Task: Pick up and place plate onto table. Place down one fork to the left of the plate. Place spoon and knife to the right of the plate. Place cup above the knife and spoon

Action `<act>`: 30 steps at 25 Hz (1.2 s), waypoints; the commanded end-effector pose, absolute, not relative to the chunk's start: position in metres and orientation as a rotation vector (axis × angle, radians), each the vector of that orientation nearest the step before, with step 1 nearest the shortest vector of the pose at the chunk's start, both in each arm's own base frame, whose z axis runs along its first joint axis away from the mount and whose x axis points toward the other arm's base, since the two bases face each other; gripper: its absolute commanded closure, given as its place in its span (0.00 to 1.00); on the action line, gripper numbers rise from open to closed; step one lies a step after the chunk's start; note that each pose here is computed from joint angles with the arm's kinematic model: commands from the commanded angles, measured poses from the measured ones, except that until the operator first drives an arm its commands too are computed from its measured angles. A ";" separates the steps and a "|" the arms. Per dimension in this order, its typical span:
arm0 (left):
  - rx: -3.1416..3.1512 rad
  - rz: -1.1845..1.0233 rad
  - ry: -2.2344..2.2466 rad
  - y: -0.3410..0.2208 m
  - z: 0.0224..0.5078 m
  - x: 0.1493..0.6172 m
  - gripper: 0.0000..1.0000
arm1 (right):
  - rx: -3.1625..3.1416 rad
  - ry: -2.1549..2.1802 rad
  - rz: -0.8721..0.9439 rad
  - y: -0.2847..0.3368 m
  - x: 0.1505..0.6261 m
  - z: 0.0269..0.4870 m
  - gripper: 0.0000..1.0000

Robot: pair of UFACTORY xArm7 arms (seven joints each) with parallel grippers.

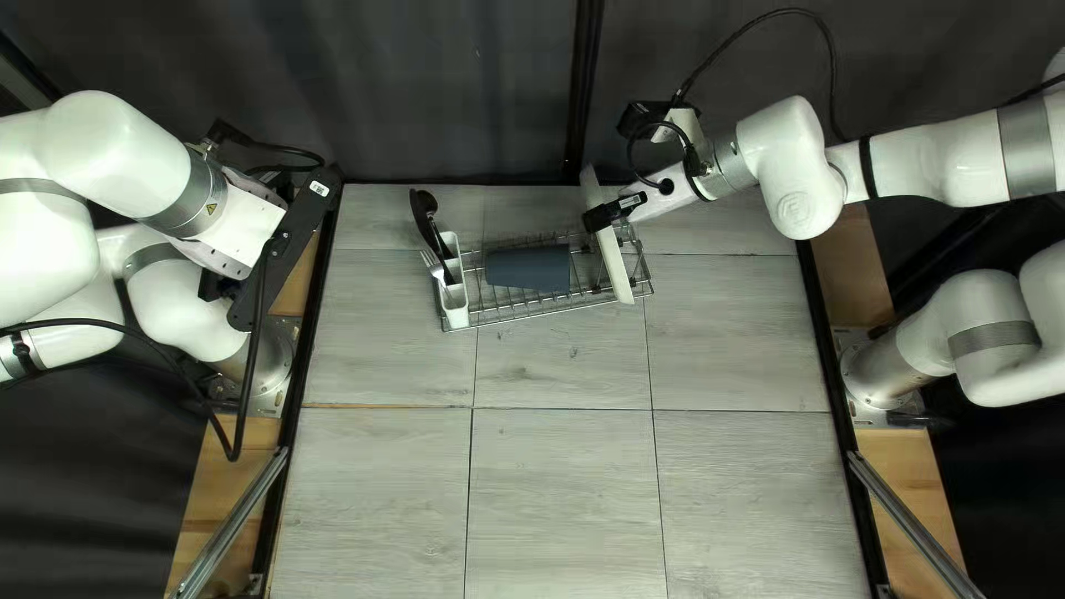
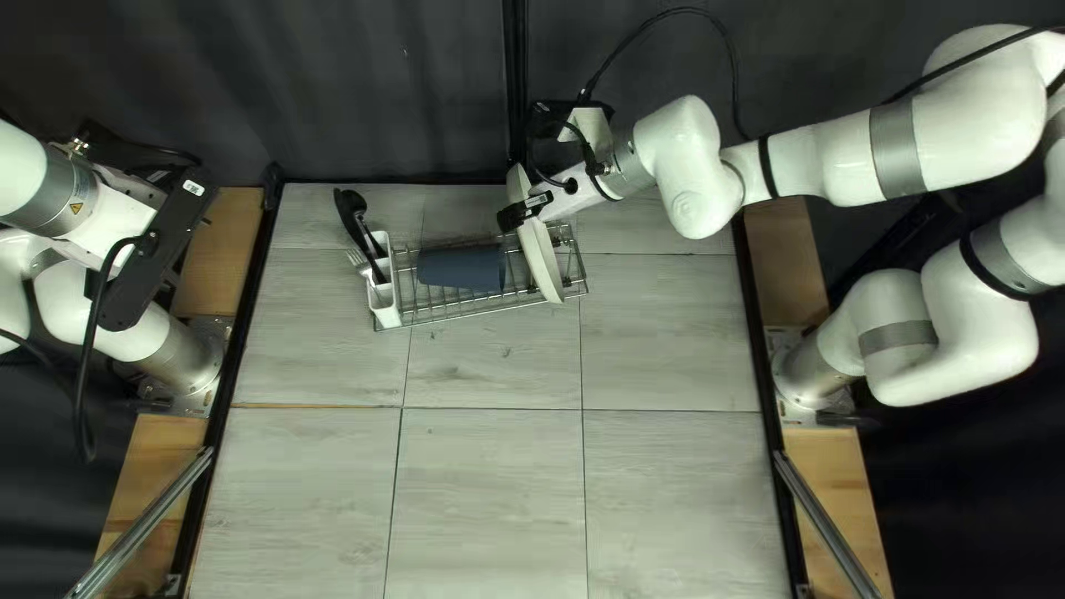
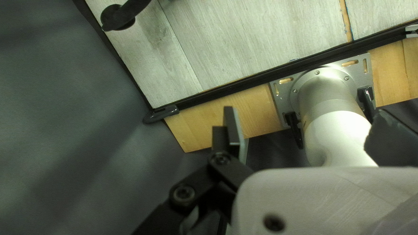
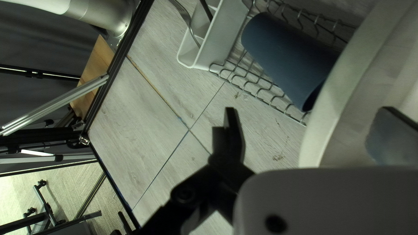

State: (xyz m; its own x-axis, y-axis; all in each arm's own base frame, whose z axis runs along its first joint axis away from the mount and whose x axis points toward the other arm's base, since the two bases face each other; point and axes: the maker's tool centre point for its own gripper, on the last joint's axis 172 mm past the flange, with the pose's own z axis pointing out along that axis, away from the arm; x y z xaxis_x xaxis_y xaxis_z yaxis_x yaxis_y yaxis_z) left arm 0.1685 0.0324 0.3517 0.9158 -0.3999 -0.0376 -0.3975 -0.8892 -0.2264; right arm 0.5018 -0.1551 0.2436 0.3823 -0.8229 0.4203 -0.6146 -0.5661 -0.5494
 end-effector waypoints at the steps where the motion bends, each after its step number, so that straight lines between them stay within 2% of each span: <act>1: -2.847 -0.015 0.601 0.032 0.352 0.169 0.00 | -2.340 1.259 -0.980 -0.156 0.505 0.240 0.16; 4: -2.847 -0.015 0.601 0.032 0.352 0.169 0.00 | -2.337 1.260 -0.982 -0.156 0.507 0.241 0.40; 5: -2.847 -0.015 0.601 0.032 0.352 0.169 0.00 | -2.337 1.259 -0.983 -0.156 0.507 0.241 0.57; 6: -2.847 -0.015 0.601 0.032 0.352 0.169 0.00 | -2.339 1.258 -0.986 -0.157 0.507 0.241 0.98; 14: -2.847 -0.015 0.601 0.032 0.352 0.169 0.00 | -2.342 1.240 -1.004 -0.154 0.502 0.246 1.00; 22: -2.847 -0.015 0.601 0.032 0.352 0.169 0.00 | -2.439 1.116 -1.054 -0.126 0.488 0.298 1.00; 27: -2.847 -0.015 0.601 0.032 0.352 0.169 0.00 | -2.666 0.843 -1.048 -0.086 0.475 0.328 1.00; 30: -2.847 -0.015 0.601 0.032 0.352 0.169 0.00 | -2.875 0.591 -0.964 -0.050 0.465 0.334 1.00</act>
State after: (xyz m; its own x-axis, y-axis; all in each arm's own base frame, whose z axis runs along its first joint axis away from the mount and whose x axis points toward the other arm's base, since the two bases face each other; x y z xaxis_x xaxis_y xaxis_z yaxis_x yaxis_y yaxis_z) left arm 0.1685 0.0323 0.3517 0.9158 -0.3999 -0.0376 -0.3976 -0.8892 -0.2265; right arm 0.4746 -0.0790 0.3220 0.6268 -0.5380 0.5637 -0.4374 -0.8416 -0.3168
